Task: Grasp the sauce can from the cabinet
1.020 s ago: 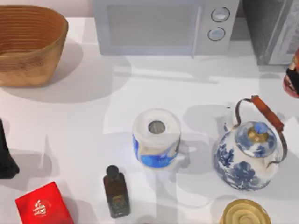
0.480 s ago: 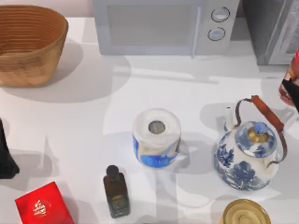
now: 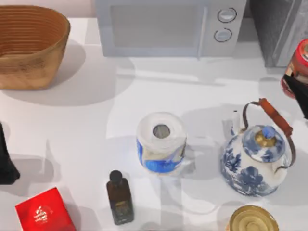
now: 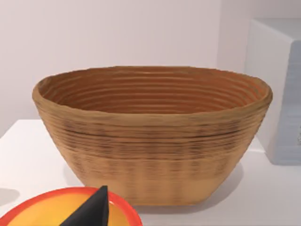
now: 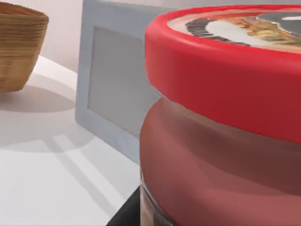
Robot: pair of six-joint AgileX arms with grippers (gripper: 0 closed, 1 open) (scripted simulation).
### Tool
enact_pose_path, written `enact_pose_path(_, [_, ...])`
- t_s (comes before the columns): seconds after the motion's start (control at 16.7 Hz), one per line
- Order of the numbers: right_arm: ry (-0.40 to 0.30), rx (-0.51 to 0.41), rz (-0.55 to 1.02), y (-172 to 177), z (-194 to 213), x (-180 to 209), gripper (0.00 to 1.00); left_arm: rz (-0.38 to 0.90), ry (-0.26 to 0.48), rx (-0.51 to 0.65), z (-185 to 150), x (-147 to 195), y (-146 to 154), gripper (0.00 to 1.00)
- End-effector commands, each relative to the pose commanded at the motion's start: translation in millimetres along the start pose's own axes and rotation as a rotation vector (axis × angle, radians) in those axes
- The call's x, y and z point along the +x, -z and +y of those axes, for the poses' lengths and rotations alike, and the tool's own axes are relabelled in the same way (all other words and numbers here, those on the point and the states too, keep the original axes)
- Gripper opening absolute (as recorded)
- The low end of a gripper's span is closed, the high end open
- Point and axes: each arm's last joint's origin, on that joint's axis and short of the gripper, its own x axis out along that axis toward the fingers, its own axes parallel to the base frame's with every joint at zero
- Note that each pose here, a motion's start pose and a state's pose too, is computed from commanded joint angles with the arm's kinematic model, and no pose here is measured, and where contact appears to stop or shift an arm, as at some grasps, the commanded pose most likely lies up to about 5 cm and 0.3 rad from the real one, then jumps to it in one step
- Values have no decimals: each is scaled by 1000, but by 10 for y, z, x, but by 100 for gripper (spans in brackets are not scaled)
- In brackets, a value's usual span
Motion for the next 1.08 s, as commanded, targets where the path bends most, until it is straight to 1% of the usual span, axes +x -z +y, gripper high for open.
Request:
enact_pose_path(0.12, [-29,-48,-28,-56,23,111,0,0,0,0,0,0,0,100])
enact_pose_path(0.24, [-44,-51,-34,-24,39,212,0,0,0,0,0,0,0,100])
enact_pose_path(0.36, [-36,-7,-14,108,36,292,0,0,0,0,0,0,0,100])
enact_pose_path(0.42, [-22,25,2,198,27,323,0,0,0,0,0,0,0,100])
enact_pose_path(0.54, [24,97,40,381,-3,363,0,0,0,0,0,0,0,100])
enact_pose_path(0.66, [61,146,65,492,-35,379,0,0,0,0,0,0,0,100])
enact_pose_path(0.9, [64,150,67,502,-39,380,0,0,0,0,0,0,0,100])
enact_pose_path(1.08, [64,150,67,502,-39,380,23,0,0,0,0,0,0,100])
